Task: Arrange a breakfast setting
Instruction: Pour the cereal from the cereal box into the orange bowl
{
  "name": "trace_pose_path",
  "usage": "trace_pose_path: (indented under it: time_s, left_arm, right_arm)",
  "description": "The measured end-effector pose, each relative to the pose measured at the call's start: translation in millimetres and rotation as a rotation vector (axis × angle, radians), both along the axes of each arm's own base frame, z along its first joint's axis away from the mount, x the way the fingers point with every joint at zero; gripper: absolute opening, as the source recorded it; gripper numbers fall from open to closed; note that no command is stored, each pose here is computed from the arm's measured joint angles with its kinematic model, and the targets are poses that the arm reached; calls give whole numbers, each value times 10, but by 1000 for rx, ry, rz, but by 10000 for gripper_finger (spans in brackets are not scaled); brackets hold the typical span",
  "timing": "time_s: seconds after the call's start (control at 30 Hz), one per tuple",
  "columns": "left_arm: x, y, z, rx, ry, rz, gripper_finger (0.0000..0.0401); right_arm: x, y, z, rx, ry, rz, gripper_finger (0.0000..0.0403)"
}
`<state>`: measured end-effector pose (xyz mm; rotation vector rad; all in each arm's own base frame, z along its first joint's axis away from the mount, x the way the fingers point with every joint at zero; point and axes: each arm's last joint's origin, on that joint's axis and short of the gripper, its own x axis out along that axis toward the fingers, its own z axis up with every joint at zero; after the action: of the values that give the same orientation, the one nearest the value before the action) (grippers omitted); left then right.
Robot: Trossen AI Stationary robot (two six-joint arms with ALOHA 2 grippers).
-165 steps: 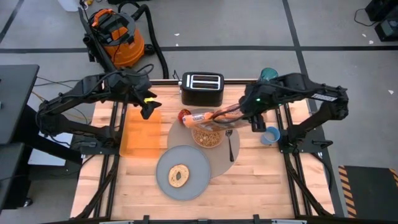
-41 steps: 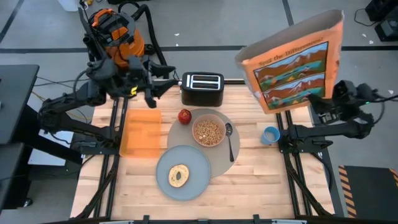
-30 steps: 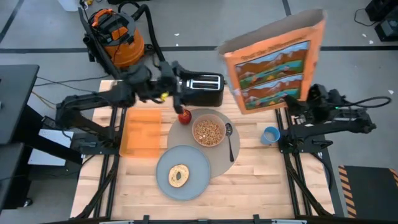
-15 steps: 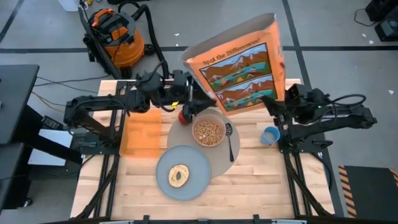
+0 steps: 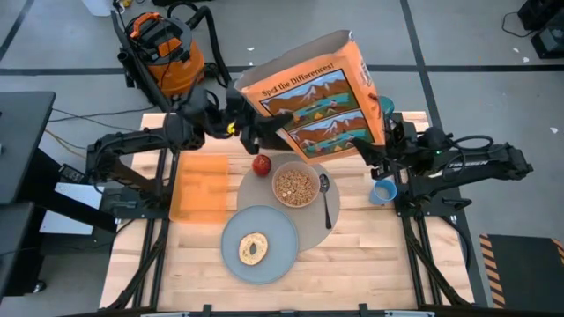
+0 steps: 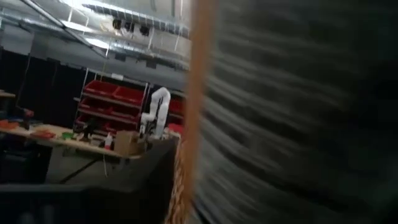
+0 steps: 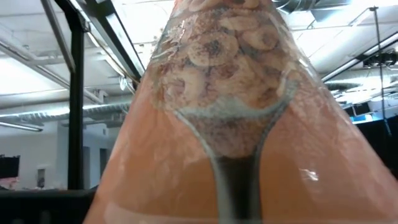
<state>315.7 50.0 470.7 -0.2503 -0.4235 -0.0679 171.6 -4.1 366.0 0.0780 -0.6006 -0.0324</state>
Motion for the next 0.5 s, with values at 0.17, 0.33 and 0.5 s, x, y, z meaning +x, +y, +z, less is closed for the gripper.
trace_pose_path:
  time_s: [0.17, 0.33, 0.5]
  left_arm:
    - [-72, 80, 29, 13, 9, 17, 128]
    - [-104, 165, 10, 31, 50, 41, 32]
    - [-122, 250, 1, 39, 62, 37, 14]
  right_arm:
    - [29, -16, -19, 22, 14, -59, 228]
    - [51, -29, -44, 4, 44, -124, 250]
    - [58, -36, -58, 2, 63, -158, 293]
